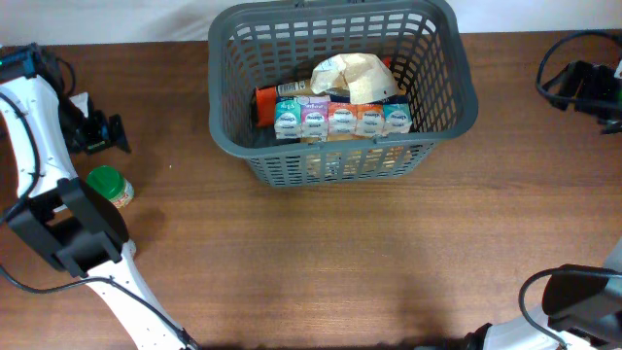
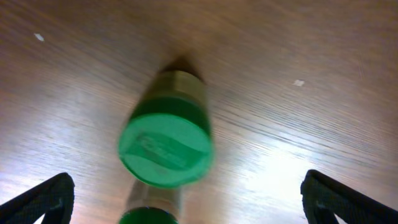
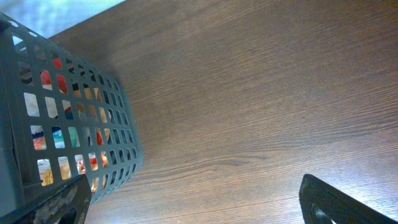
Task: Pack container
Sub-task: 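Reach the left gripper to a green-lidded jar and grasp it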
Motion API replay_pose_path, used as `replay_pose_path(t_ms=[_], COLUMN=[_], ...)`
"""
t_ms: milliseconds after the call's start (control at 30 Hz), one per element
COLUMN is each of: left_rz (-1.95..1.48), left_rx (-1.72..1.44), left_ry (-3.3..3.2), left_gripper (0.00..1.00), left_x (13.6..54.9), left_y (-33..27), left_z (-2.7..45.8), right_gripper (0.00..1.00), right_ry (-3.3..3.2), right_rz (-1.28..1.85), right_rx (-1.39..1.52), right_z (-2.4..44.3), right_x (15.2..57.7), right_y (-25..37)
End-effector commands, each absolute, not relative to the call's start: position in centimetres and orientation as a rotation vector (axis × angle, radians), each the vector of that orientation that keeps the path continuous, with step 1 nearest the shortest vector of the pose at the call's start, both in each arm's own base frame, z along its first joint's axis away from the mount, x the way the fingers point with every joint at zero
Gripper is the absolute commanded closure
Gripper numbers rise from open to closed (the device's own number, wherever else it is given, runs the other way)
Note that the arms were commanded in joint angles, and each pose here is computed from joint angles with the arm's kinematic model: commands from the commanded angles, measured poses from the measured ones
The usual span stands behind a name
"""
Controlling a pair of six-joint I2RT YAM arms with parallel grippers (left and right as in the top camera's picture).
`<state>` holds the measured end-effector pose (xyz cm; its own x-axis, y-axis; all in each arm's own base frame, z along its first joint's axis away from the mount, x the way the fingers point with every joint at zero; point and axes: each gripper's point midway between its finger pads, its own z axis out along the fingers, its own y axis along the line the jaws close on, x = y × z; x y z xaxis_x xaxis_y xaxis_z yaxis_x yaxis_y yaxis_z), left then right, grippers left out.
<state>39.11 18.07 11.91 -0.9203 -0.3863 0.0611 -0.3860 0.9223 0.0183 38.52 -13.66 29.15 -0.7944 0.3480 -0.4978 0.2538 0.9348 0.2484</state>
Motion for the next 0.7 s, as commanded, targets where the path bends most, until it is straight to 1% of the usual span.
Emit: replay_pose_path(t_ms=[0,167,300,400,567,667], left_rz=[-0.088,-0.072,-0.031,-0.017,-0.004,0.002], left_rx=[0.526,0.459,0.374,0.368,0.364,0.361], left_ry=[-2.978,-2.965,-2.930,-2.913,-2.889,-2.876], left_gripper=[0.01,0.01,0.01,0.00,0.02,0.05], left_x=[38.2,37.9,37.0,36.5,35.8,35.4], left_y=[20.0,20.0,19.3,19.0,18.6,18.4], left_z=[9.9,8.2,5.7,4.2,2.3,1.7], right_gripper=[0.01,0.01,0.01,0.01,0.01,0.01], right_ry=[2.524,2.524,2.524,2.524,2.524,2.524], right_rz=[0.241,0.241,0.241,0.241,0.241,0.241], right_rx=[0.434,0.434,0.434,0.434,0.434,0.434], right_z=[29.3,29.3,29.3,29.3,29.3,29.3], right_x=[38.4,38.4,38.4,38.4,38.4,38.4], right_y=[-13.6,-13.6,-13.6,-13.6,-13.6,-13.6])
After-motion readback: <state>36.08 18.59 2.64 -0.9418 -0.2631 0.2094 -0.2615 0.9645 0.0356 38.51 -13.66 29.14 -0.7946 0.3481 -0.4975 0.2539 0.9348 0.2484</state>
